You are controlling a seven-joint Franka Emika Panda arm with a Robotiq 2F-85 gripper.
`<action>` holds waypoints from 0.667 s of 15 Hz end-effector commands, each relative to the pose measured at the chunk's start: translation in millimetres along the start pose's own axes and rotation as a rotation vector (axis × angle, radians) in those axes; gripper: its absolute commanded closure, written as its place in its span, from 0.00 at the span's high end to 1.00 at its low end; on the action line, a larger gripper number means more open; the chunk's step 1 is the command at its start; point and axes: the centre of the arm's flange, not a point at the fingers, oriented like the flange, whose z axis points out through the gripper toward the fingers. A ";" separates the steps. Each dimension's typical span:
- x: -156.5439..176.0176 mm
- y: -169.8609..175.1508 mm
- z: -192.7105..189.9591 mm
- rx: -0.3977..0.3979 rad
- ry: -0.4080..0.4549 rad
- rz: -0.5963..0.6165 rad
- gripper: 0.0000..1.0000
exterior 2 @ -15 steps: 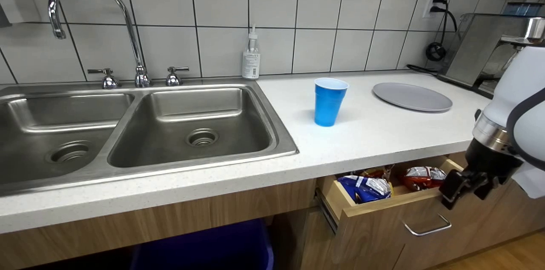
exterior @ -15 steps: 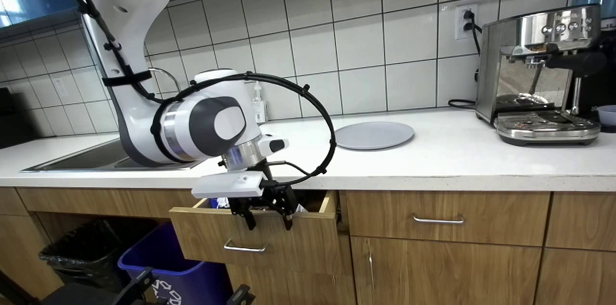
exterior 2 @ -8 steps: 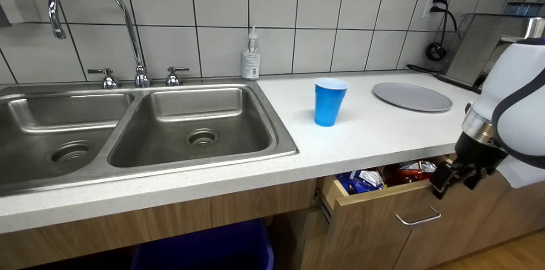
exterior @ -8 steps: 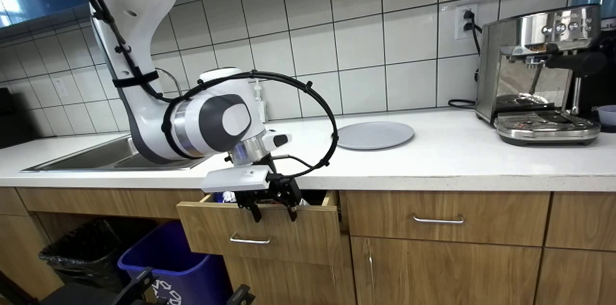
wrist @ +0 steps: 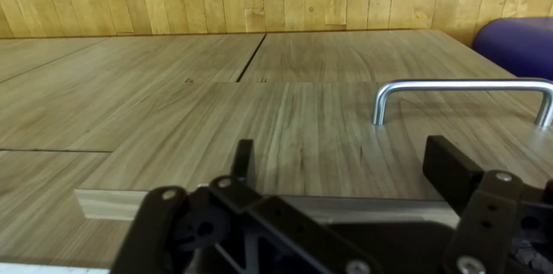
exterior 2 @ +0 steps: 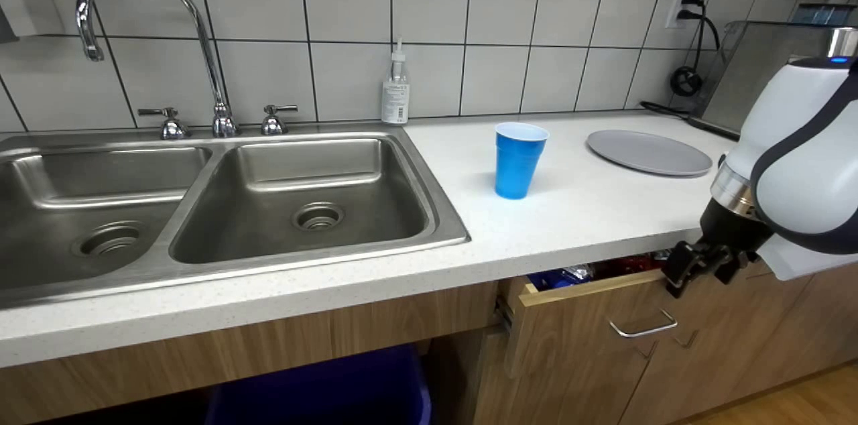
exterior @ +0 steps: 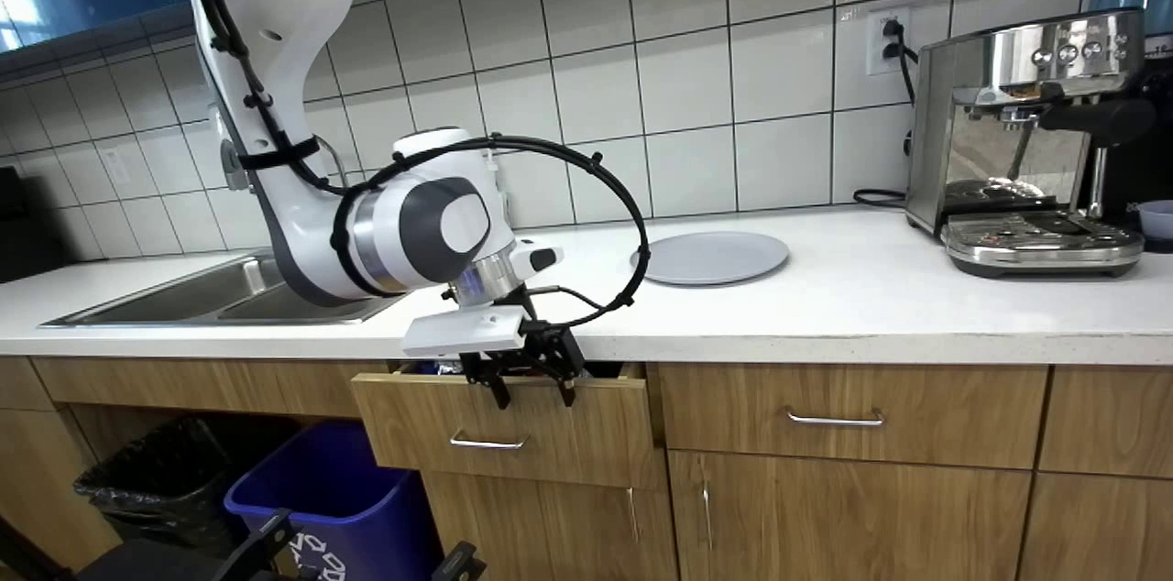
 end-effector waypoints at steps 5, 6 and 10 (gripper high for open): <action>43.5 9.2 -4.0 -0.024 0.068 0.049 1.00; 45.8 9.9 -4.5 -0.025 0.071 0.051 1.00; 52.0 11.9 -5.9 -0.030 0.082 0.049 1.00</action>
